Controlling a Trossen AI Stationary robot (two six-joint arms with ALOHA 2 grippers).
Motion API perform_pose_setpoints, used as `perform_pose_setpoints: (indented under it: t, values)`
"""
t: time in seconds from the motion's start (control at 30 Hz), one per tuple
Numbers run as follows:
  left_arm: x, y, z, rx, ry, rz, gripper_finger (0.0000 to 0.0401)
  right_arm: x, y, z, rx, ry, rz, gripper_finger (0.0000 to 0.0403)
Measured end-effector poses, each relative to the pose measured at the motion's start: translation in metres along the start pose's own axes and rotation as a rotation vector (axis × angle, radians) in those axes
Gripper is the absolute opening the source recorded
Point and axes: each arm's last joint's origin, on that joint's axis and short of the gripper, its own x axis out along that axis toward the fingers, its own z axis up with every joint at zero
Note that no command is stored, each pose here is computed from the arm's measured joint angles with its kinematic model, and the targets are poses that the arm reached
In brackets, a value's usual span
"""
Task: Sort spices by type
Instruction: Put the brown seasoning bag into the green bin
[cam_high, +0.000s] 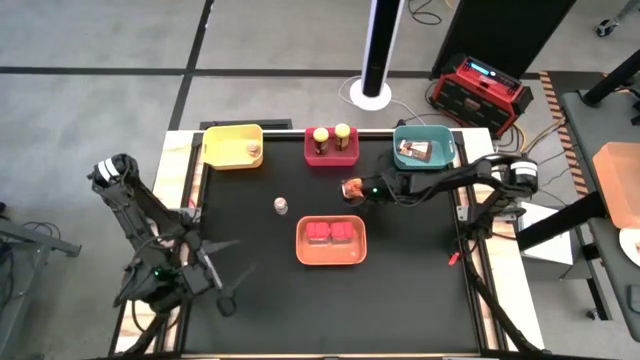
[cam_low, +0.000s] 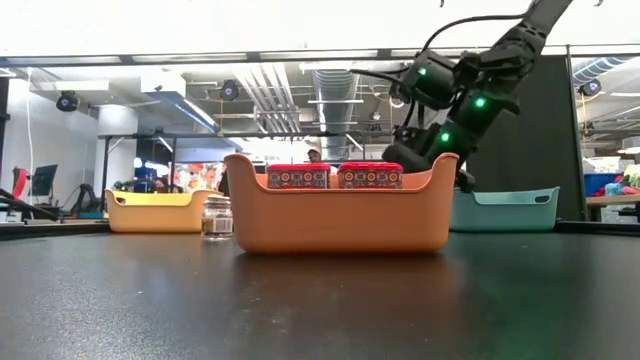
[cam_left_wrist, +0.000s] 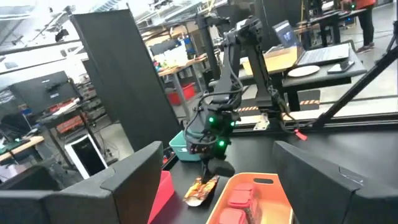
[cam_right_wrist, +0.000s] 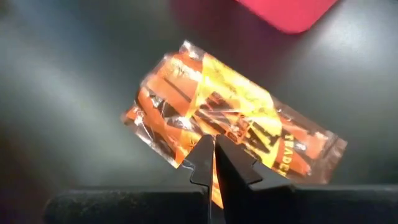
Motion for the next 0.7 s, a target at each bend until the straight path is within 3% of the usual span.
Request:
perform_pose_setpoints:
  t: [0.43, 0.7]
  values:
    - [0.000, 0.000, 0.000, -0.012, 0.000, 0.000, 0.0287, 0.014, 0.003, -0.010, -0.010, 0.037, -0.023, 0.0009]
    - [0.000, 0.000, -0.001, -0.015, 0.000, 0.000, 0.0287, 0.000, 0.000, -0.018, -0.036, 0.150, -0.053, 0.0009]
